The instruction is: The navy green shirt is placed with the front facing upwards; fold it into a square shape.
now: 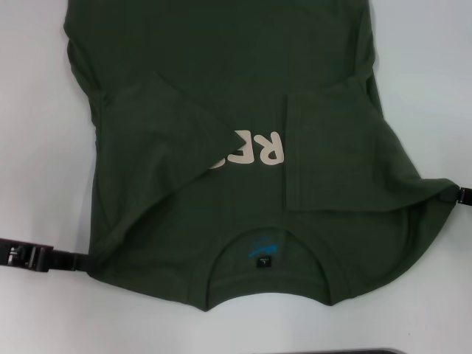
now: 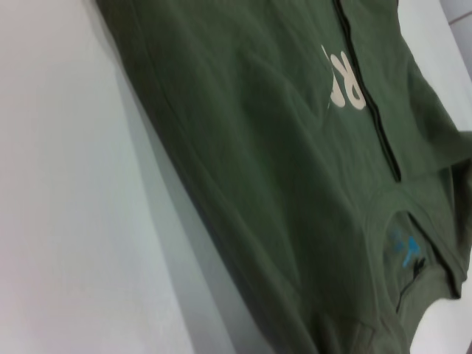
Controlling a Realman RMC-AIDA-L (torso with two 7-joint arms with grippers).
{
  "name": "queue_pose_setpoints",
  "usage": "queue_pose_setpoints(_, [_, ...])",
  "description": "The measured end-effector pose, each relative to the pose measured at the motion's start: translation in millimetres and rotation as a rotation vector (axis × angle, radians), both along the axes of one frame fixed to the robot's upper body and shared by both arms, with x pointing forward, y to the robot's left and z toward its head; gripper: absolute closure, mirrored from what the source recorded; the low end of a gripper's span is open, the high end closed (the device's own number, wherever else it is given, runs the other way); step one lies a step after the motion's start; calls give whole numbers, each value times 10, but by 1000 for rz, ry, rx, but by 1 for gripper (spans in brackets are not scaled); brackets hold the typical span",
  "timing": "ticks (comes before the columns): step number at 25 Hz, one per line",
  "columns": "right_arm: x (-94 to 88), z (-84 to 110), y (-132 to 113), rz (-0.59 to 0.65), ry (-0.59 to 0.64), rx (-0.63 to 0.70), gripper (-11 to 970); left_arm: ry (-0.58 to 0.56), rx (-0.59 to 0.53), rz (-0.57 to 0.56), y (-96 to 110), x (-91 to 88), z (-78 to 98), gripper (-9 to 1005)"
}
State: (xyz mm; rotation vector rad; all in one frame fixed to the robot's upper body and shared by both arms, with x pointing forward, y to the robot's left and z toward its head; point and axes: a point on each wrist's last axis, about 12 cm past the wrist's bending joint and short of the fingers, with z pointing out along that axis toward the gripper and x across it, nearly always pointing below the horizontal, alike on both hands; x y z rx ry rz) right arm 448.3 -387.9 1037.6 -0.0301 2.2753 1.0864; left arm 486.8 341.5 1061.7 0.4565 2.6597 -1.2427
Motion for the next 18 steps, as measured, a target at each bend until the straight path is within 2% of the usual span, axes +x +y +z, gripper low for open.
queue_pose_setpoints(10, [-101,-65,27,-19,16,22,957,-28,22,-26,100,31,71,880])
queue_pose_setpoints(18, [-106,-85,55,-22,19,25,957,-7,50,8,144,65,98,876])
